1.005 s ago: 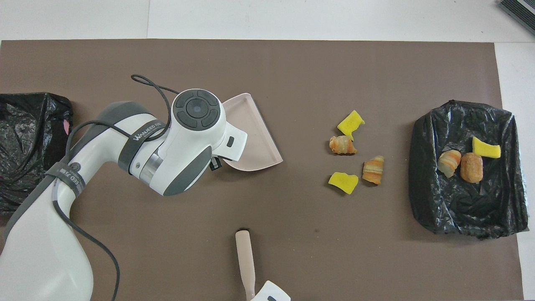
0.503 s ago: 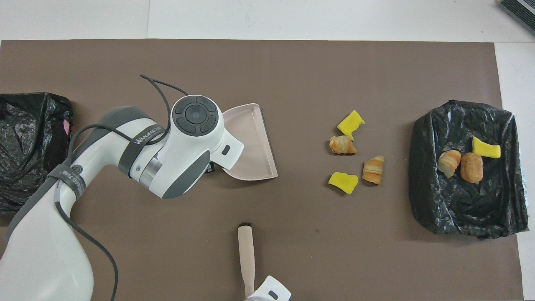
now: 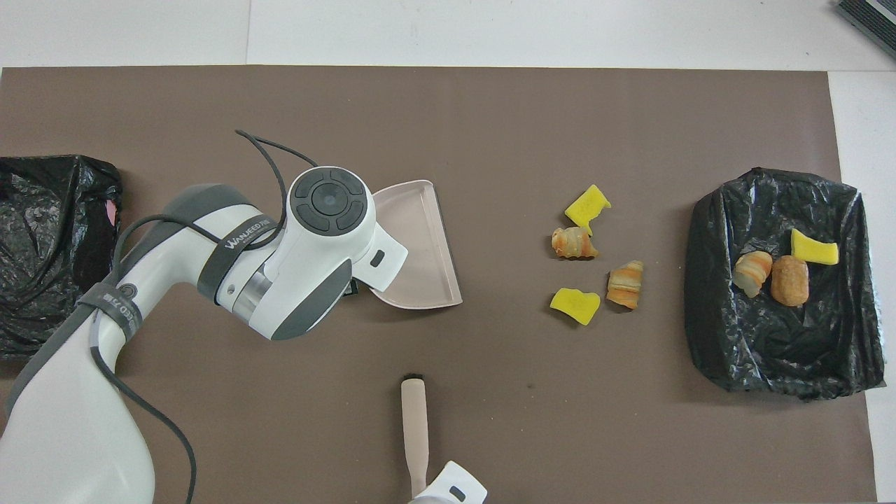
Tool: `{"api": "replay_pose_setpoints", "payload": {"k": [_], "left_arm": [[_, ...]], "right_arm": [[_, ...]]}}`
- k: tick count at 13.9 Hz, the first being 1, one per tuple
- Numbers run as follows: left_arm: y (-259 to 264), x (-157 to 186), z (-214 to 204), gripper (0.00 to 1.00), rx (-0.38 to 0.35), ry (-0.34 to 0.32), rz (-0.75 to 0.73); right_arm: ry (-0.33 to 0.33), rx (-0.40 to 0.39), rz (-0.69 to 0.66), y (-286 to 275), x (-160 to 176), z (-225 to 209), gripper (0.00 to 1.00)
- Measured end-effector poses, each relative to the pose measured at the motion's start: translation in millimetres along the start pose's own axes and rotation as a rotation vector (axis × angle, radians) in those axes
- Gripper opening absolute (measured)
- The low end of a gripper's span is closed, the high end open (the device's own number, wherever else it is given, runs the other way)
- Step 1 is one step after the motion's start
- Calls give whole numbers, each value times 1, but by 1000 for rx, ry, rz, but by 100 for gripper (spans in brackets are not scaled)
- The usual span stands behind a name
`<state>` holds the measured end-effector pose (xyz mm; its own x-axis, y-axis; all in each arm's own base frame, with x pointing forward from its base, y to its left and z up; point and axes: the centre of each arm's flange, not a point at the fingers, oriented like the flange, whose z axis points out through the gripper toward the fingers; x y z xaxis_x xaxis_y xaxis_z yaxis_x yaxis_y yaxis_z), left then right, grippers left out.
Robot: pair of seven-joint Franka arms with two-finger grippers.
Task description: Sweep and dump trash in bin
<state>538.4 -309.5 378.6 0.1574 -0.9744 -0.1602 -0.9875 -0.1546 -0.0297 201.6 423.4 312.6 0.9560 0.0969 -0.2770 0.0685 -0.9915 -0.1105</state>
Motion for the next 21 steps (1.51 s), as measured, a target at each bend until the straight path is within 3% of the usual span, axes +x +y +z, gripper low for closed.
{"api": "replay_pose_setpoints", "payload": {"k": [10,16,18,20,21], "left_arm": [[4,2,5,32,13,10,104],[6,2,8,32,57,-30,176],[6,2,9,32,59,-31,183],[7,3,10,32,59,-32,188],[8,3,11,32,59,-32,190]], "right_arm": [[11,19,-5,-7,2,-9,50],[12,23,1,-6,5,-11,49],[12,24,5,-6,6,-13,43],[5,21,10,-4,7,-15,27],[5,22,11,-4,8,-17,27]]}}
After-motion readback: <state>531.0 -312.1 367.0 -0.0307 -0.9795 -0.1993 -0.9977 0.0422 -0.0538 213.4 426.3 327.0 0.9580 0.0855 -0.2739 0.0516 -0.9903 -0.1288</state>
